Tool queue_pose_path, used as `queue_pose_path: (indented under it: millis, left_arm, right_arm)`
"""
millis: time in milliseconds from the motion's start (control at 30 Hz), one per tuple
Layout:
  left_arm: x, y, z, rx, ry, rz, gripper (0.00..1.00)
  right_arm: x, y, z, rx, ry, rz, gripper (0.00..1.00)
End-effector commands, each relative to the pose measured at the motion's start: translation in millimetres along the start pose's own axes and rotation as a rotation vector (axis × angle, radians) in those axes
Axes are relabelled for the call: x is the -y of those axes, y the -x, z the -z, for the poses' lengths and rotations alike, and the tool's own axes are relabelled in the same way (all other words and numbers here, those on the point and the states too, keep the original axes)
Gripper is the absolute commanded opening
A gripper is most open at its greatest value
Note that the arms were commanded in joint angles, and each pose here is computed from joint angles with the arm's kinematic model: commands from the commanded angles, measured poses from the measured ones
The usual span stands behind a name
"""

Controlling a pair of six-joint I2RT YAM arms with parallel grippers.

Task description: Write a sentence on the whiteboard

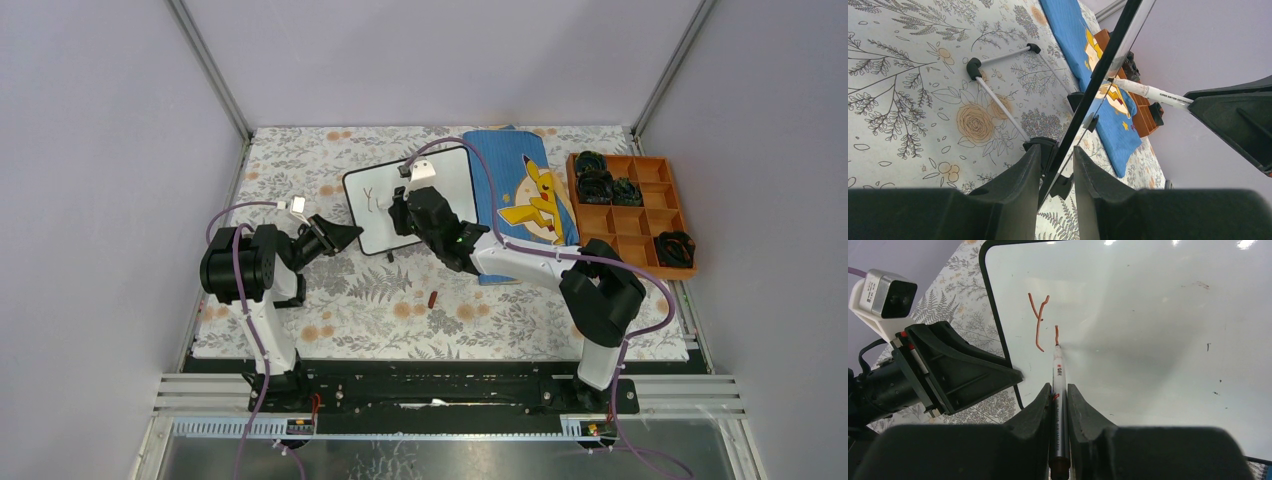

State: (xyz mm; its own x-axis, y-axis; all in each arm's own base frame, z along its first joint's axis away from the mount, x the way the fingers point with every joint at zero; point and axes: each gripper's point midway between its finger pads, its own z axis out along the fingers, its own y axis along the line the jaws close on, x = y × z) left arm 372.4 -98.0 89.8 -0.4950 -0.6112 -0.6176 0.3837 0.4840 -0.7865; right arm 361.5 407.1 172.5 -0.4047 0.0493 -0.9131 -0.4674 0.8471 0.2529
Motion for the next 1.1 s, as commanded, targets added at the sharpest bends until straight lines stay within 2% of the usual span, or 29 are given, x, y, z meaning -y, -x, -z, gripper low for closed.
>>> queue_pose_path:
  millis: [0,333,1067]
  left_arm:
    - [2,6,-2,0.021,-0.011,-0.035,0.37]
    - [1,5,-3,0.019,-0.010,-0.033,0.32]
    - [1,5,-3,0.017,-0.010,-0.032,0.26]
  right_arm:
    - [6,19,9,0.048,-0.042,0.011,0.00]
    - [14,31,11,0.087,-0.088,0.010,0.00]
    - [2,53,7,0.133,-0.063,0.011,0.00]
